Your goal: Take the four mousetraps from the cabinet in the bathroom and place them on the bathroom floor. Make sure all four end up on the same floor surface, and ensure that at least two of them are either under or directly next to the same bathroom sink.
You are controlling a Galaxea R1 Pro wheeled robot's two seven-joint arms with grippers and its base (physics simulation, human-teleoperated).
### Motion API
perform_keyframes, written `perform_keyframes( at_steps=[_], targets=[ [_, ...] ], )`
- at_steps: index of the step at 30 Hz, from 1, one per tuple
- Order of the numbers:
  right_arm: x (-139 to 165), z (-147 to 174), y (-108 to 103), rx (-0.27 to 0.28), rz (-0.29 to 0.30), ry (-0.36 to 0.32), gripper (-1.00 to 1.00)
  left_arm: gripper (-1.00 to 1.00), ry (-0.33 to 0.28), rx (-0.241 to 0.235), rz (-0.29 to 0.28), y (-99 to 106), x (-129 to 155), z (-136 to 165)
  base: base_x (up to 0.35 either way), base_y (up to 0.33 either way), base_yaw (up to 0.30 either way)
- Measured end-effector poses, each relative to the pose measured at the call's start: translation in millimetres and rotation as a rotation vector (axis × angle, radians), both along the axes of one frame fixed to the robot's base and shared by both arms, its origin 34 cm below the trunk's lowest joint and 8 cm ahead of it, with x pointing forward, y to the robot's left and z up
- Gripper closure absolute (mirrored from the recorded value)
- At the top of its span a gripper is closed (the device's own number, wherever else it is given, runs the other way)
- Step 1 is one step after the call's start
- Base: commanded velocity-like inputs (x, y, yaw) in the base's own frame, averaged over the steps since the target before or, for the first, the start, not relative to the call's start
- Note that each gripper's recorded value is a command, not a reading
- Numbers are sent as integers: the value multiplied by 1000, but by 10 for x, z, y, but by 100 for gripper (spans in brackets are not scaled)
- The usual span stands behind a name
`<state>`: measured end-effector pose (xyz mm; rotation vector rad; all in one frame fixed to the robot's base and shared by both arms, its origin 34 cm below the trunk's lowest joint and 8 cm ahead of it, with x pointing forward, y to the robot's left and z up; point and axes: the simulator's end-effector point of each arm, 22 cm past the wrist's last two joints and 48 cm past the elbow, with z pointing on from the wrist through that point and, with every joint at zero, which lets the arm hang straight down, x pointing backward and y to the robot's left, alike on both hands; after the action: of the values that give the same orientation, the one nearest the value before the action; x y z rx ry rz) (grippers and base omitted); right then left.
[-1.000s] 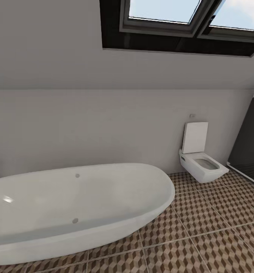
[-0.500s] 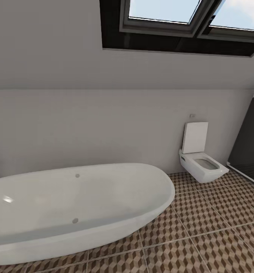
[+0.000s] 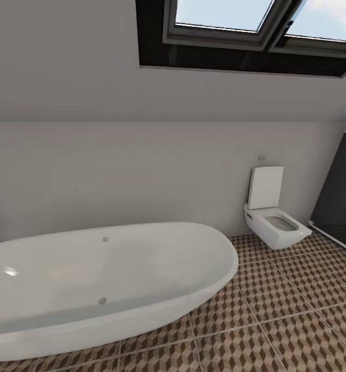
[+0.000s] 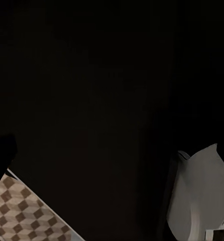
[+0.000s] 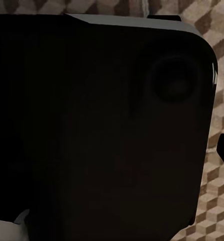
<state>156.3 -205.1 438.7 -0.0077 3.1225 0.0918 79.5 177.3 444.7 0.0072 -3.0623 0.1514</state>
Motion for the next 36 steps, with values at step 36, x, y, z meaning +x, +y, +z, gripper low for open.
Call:
perform_keyframes(
  at_steps=[36],
  targets=[
    [2168,443,-519,-75,50,-435,-100,-100,-406,58,31,340,2030,206,0,0,0]
  ],
)
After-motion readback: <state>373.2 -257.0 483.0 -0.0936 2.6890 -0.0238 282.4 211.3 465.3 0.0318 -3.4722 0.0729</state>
